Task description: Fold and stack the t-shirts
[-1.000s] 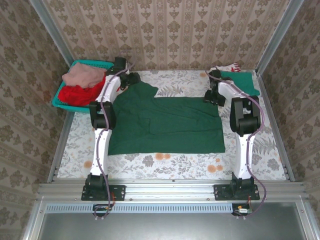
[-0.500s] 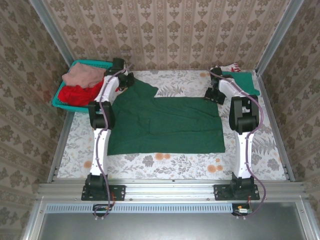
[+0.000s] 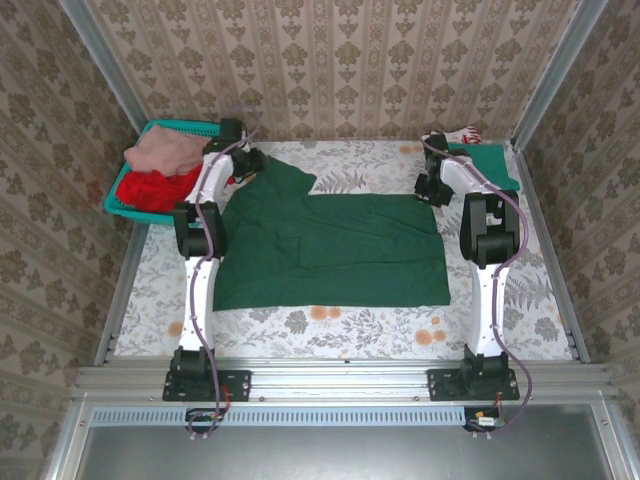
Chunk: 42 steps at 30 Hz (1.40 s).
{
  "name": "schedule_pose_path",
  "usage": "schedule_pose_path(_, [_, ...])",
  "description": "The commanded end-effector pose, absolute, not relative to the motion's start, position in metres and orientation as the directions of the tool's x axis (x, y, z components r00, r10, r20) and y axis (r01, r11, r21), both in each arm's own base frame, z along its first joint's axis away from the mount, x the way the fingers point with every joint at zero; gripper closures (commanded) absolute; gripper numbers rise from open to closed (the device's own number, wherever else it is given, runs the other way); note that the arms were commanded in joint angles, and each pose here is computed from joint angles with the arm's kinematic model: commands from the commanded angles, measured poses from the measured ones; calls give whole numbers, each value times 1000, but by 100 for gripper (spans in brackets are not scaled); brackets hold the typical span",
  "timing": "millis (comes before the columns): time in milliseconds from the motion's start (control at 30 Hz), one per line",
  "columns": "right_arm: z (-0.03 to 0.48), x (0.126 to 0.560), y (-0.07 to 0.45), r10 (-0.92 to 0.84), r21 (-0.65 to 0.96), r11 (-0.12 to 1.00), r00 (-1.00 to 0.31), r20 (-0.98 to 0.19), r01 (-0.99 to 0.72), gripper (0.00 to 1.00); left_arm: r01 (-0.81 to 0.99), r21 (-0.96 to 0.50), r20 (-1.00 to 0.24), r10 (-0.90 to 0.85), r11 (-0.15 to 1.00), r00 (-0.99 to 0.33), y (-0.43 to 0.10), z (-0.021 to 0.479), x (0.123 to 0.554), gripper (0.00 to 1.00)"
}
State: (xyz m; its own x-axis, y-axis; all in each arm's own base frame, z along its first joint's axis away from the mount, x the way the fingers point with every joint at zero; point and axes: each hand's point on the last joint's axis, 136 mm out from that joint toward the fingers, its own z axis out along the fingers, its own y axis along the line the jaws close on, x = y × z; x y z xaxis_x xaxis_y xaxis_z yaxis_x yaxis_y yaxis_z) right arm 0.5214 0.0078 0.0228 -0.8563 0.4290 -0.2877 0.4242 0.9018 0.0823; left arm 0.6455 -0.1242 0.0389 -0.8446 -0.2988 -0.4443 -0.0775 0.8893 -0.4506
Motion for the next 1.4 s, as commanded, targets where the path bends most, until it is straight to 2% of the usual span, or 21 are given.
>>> schedule_pose_path(0, [17, 534, 40, 415, 204, 907, -865, -281, 368, 83, -69, -518, -395, -310, 853, -865, -135, 21, 643, 82])
schedule_pose_path(33, [20, 535, 41, 412, 213, 907, -865, -287, 362, 86, -60, -532, -394, -309, 845, -865, -137, 24, 644, 89])
schedule_pose_path(133, [33, 538, 43, 408, 229, 909, -859, -309, 350, 94, -28, -551, -402, -295, 834, -867, -142, 36, 643, 100])
schedule_pose_path(300, [62, 537, 39, 387, 223, 919, -851, -355, 325, 98, 27, -553, -445, -268, 833, -855, -140, 79, 638, 100])
schedule_pose_path(467, [86, 525, 30, 345, 183, 938, -850, -398, 295, 97, 66, -581, -495, -289, 811, -820, -125, 133, 624, 100])
schedule_pose_path(733, [101, 504, 15, 336, 207, 940, -833, -439, 270, 96, 167, -588, -580, -269, 791, -769, -115, 187, 576, 100])
schedule_pose_path(1000, [97, 494, 1, 445, 414, 868, -796, -410, 273, 95, 217, -560, -620, -231, 800, -750, -105, 187, 509, 100])
schedule_pose_path(1167, [94, 488, 3, 468, 464, 843, -794, -387, 270, 95, 184, -547, -605, -234, 817, -761, -94, 161, 475, 100])
schedule_pose_path(1367, [112, 494, -1, 492, 495, 825, -779, -389, 273, 95, 130, -554, -599, -284, 822, -749, -69, 159, 459, 100])
